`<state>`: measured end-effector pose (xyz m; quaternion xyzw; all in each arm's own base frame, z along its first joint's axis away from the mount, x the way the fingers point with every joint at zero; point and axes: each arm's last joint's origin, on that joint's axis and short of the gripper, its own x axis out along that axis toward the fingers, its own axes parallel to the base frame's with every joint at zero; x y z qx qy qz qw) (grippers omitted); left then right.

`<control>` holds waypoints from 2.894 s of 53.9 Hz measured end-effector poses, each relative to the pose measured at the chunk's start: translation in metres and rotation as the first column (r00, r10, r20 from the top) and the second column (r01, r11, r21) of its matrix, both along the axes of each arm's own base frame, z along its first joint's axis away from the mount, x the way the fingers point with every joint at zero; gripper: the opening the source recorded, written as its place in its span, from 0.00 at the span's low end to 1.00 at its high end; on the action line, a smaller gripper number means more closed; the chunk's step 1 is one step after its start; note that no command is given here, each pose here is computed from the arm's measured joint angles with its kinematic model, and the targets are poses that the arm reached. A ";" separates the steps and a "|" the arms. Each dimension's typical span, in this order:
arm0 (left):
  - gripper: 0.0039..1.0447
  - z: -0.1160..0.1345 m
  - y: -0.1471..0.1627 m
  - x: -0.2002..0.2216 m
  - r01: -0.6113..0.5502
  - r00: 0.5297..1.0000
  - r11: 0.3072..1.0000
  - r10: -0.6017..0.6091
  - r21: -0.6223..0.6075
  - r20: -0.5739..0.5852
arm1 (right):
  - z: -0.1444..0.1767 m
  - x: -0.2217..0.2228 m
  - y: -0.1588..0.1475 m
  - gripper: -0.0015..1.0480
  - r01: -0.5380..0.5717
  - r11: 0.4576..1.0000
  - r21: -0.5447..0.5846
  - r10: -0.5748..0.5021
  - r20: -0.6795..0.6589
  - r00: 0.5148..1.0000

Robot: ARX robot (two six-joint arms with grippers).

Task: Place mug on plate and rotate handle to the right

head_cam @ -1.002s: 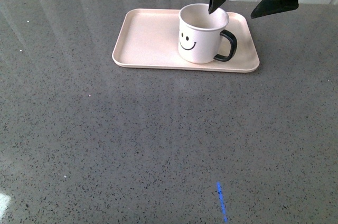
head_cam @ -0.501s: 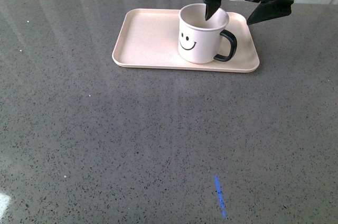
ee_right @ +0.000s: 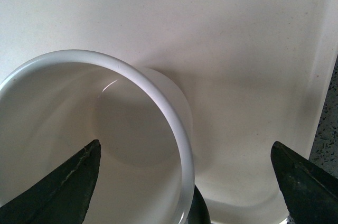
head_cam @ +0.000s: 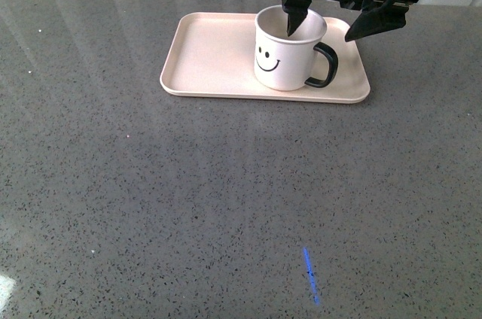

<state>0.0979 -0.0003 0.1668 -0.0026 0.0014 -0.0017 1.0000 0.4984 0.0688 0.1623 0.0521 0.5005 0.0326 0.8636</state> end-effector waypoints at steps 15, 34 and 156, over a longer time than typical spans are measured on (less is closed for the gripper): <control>0.91 0.000 0.000 0.000 0.000 1.000 1.000 0.000 0.000 0.000 | -0.009 0.002 0.006 0.46 0.009 1.000 -0.004 -0.009 -0.026 1.000; 0.91 0.000 0.000 0.000 0.000 1.000 1.000 0.000 0.000 0.000 | -0.001 0.005 0.008 0.01 0.028 1.000 0.003 -0.028 -0.021 0.999; 0.91 0.000 0.000 0.000 0.000 1.000 1.000 0.000 0.000 0.000 | 0.003 0.041 -0.001 0.29 -0.615 0.754 -0.231 0.617 -0.074 0.784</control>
